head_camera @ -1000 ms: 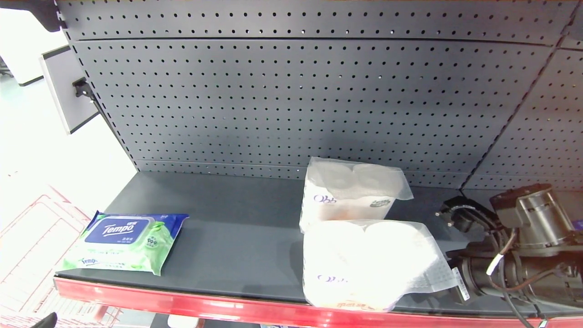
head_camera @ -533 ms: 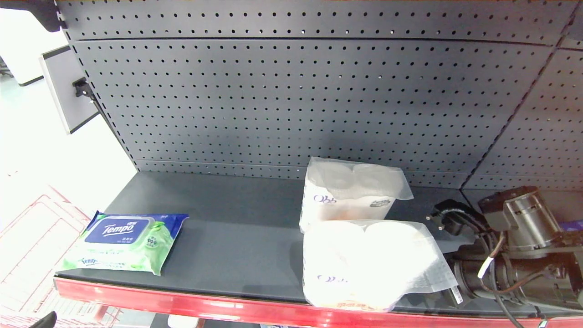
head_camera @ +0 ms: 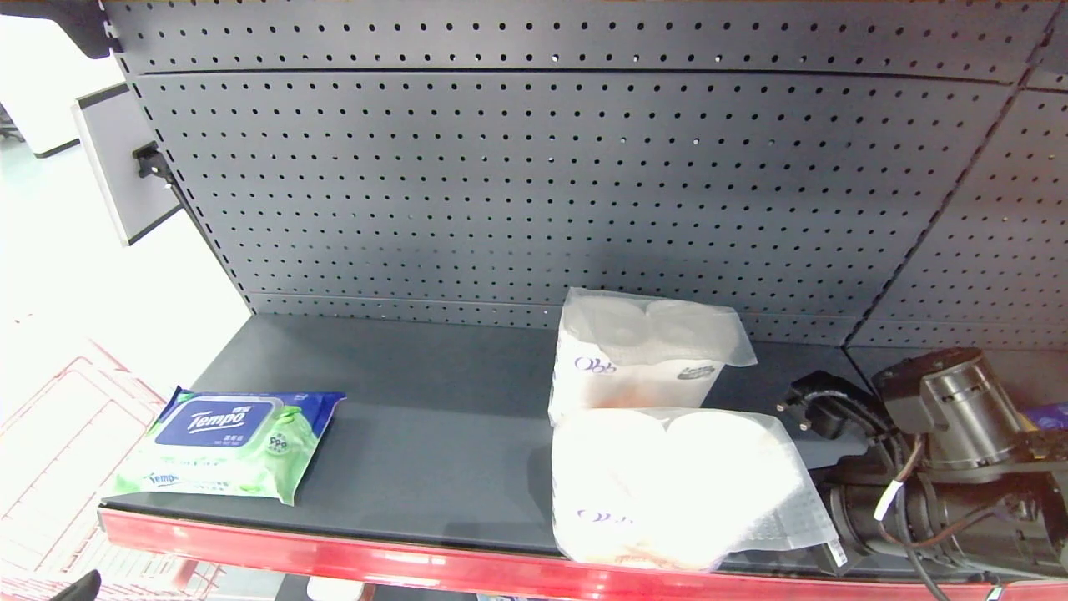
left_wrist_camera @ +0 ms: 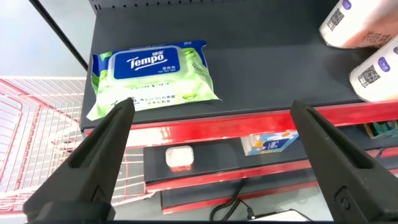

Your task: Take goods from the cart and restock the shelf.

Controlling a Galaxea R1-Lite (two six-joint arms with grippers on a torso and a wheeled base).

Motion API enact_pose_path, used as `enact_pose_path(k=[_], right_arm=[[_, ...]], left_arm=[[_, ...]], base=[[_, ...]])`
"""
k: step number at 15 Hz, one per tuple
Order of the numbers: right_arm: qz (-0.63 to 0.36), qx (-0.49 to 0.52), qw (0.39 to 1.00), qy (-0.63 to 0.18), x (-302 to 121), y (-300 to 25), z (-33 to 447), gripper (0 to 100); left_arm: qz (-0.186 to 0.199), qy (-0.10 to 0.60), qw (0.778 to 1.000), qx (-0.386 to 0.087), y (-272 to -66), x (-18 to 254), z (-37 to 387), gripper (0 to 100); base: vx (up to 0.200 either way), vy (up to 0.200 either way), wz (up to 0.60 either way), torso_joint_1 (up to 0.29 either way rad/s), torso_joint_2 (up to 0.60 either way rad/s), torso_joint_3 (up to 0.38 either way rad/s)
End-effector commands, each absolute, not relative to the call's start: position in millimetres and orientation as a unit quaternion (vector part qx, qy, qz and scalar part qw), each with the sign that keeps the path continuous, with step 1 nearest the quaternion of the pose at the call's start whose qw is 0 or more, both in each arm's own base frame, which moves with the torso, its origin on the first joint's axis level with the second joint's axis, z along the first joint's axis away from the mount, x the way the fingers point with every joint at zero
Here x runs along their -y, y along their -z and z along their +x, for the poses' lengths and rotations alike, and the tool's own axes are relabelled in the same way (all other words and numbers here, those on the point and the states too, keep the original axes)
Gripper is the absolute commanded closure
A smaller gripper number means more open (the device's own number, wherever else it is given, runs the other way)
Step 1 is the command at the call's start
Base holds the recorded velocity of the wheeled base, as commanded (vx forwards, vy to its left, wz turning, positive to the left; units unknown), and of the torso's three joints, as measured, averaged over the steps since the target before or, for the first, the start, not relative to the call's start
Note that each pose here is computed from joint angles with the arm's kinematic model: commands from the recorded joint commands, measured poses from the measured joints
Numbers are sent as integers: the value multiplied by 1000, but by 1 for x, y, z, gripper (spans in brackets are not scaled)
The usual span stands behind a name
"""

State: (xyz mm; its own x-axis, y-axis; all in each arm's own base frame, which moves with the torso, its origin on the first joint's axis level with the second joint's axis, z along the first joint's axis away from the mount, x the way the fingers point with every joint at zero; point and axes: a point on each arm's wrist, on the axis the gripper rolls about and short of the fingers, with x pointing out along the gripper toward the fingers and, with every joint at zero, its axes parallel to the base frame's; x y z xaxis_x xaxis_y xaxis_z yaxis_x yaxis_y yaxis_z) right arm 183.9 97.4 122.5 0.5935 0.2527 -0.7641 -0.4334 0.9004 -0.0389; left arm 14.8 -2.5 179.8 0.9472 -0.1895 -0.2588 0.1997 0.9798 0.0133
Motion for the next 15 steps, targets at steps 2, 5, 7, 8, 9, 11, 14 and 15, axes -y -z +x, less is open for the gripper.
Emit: enact_pose_path(k=[2,5,7,8,9,11,14,15], right_arm=[[-112,-404,886,-199,-99,-124,182,0],[-114,-404,885,-203,-101,-123,181,0],[-116,-405,885,-200,-100,-123,180,0],[-117,-406,885,-196,-98,-122,177,0],[-117,-401,888,-192,-95,-124,173,0],[-112,-380,901,-177,-83,-131,159,0],[-101,-300,938,-143,-59,-151,120,0],[-93,-240,960,-112,-40,-156,89,0]], left_arm=[[19,97,987,-128,-180,2,14,0],[19,96,987,-126,-180,2,14,0],[19,95,987,-125,-180,2,13,0],[19,95,987,-125,-180,2,13,0],[19,95,987,-125,-180,2,13,0],[17,102,987,-120,-178,1,10,0],[12,107,989,-103,-174,-1,2,0],[8,109,989,-97,-167,-3,-7,0]], base=[[0,0,0,0,0,0],[0,0,0,0,0,0],[0,0,0,0,0,0],[0,0,0,0,0,0],[0,0,0,0,0,0],[0,0,0,0,0,0],[0,0,0,0,0,0],[0,0,0,0,0,0]])
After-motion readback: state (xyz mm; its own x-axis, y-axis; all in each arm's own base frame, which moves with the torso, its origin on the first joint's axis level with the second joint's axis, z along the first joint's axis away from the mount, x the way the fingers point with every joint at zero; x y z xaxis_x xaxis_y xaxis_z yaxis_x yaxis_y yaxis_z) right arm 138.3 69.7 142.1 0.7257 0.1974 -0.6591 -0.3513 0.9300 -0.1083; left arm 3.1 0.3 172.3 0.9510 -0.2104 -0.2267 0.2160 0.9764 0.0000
